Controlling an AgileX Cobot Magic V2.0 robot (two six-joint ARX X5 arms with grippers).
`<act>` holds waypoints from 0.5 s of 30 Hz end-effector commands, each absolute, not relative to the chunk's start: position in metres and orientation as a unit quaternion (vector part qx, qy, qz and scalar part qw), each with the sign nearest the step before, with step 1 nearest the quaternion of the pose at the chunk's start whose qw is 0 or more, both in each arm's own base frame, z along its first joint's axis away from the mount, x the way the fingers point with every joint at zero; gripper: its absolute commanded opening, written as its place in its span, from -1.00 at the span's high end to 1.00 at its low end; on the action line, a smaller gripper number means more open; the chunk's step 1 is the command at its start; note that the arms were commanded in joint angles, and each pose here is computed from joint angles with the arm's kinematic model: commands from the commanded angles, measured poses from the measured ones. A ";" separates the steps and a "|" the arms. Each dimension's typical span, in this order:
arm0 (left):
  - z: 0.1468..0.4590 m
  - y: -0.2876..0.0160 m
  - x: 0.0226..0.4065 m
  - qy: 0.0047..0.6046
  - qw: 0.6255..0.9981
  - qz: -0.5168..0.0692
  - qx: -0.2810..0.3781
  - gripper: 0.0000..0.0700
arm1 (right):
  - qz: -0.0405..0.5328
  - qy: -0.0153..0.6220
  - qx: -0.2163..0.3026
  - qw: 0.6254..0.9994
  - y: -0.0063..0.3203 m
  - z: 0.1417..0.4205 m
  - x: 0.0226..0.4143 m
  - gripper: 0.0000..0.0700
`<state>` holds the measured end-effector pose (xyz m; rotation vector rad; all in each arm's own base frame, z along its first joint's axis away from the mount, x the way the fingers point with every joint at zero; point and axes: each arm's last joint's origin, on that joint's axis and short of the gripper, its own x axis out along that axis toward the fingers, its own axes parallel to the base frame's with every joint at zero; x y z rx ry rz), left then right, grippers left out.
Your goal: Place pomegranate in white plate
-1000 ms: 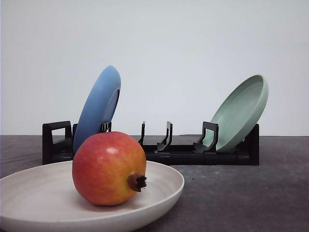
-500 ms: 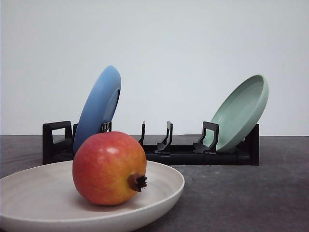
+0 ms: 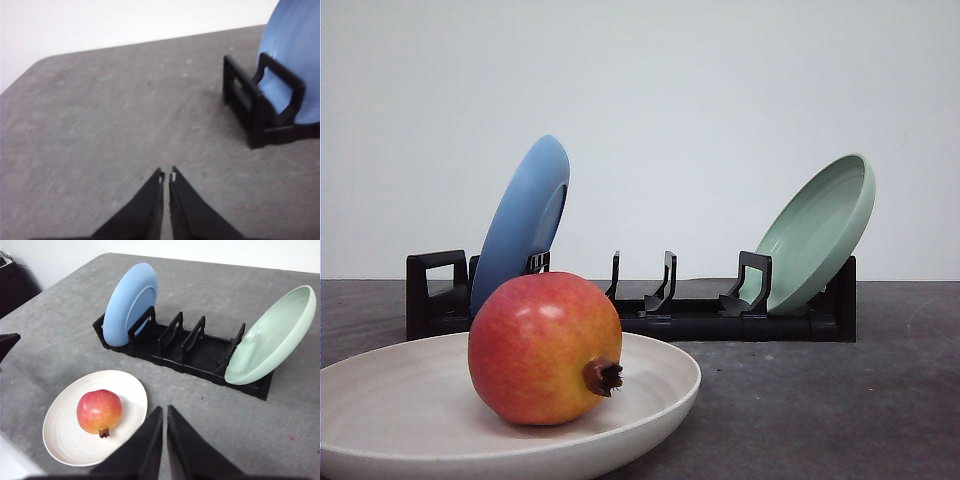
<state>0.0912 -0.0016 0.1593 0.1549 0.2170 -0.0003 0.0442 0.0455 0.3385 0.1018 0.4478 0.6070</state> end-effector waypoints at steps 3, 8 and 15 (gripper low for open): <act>0.154 0.000 0.093 0.108 0.992 0.006 0.071 1.00 | 0.302 0.211 0.055 0.928 0.046 0.342 0.043 0.97; 0.149 0.000 0.096 0.090 0.993 0.008 0.071 1.00 | 0.302 0.211 0.055 0.928 0.046 0.342 0.043 0.97; 0.149 0.000 0.096 0.090 0.994 0.018 0.056 1.00 | 0.302 0.211 0.055 0.928 0.046 0.342 0.043 0.97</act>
